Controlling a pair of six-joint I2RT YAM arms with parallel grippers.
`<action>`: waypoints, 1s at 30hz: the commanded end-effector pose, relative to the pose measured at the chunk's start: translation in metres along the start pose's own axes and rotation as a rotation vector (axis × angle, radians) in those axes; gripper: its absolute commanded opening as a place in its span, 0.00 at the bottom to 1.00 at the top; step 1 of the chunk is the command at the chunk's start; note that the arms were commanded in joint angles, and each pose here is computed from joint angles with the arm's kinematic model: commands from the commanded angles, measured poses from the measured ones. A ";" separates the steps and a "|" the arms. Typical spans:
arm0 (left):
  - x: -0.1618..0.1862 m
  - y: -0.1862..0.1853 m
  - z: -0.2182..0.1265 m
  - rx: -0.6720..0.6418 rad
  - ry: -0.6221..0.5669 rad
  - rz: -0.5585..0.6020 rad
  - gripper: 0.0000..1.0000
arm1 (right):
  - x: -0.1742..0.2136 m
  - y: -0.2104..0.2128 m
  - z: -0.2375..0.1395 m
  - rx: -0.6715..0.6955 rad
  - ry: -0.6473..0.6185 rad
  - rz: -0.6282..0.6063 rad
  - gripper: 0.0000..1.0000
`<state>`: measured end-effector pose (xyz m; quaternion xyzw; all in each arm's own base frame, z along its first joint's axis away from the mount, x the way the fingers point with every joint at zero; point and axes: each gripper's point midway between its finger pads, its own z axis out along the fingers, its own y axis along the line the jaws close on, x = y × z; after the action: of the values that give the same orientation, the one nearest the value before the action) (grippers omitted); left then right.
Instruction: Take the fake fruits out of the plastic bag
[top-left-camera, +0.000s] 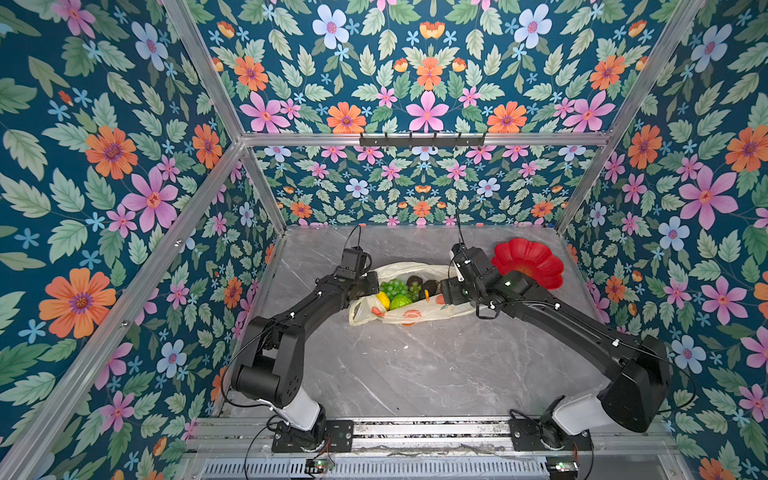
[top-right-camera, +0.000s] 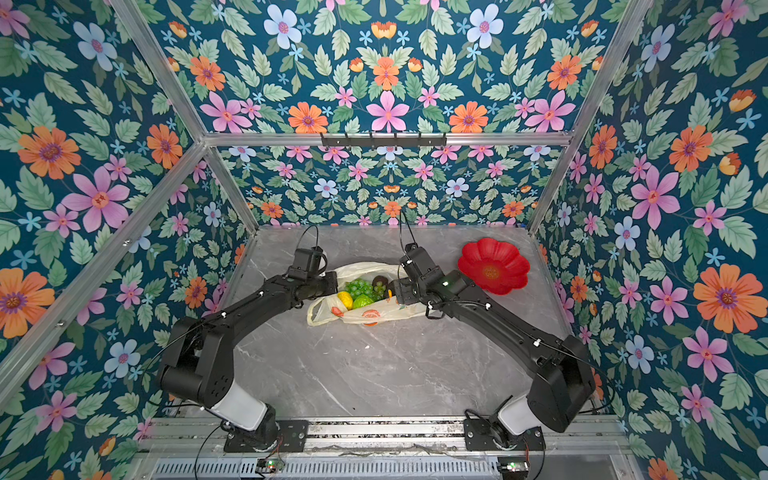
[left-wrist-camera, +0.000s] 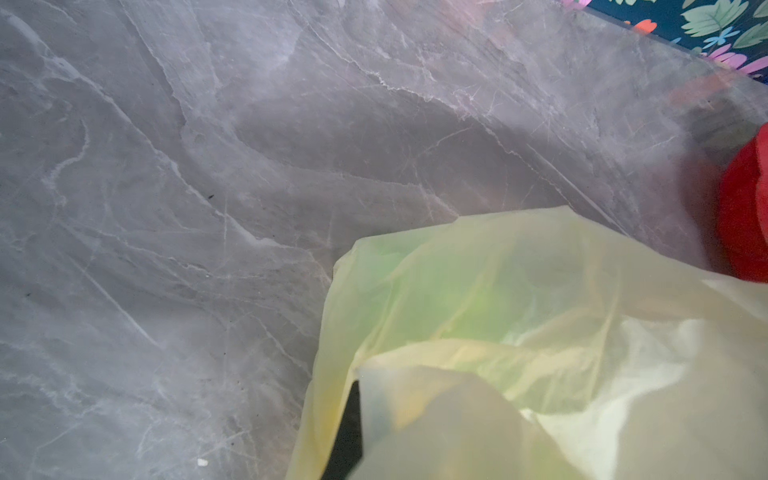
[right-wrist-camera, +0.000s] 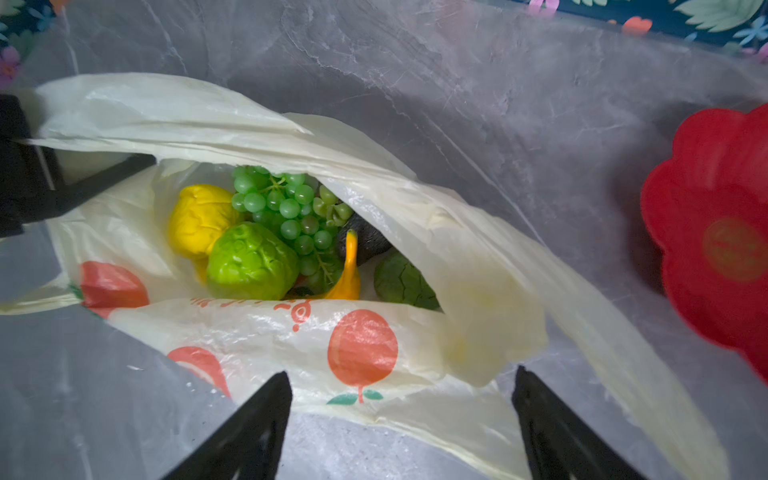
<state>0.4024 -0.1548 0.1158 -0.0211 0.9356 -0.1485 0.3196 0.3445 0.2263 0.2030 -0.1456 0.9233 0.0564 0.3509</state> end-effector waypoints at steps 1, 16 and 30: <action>-0.002 0.002 0.001 -0.018 0.005 0.012 0.00 | -0.010 -0.011 0.008 0.090 -0.014 -0.131 0.86; -0.005 0.001 0.007 0.049 0.004 -0.032 0.00 | -0.003 -0.014 0.123 0.029 0.183 -0.177 0.64; -0.006 0.035 0.020 -0.004 0.033 -0.075 0.26 | -0.010 -0.010 0.113 -0.374 0.189 0.200 0.02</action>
<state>0.4233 -0.1286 0.0938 -0.0683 0.9329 -0.1909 0.2977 0.4352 0.2301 0.1151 -0.1352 0.9415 0.1957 0.2389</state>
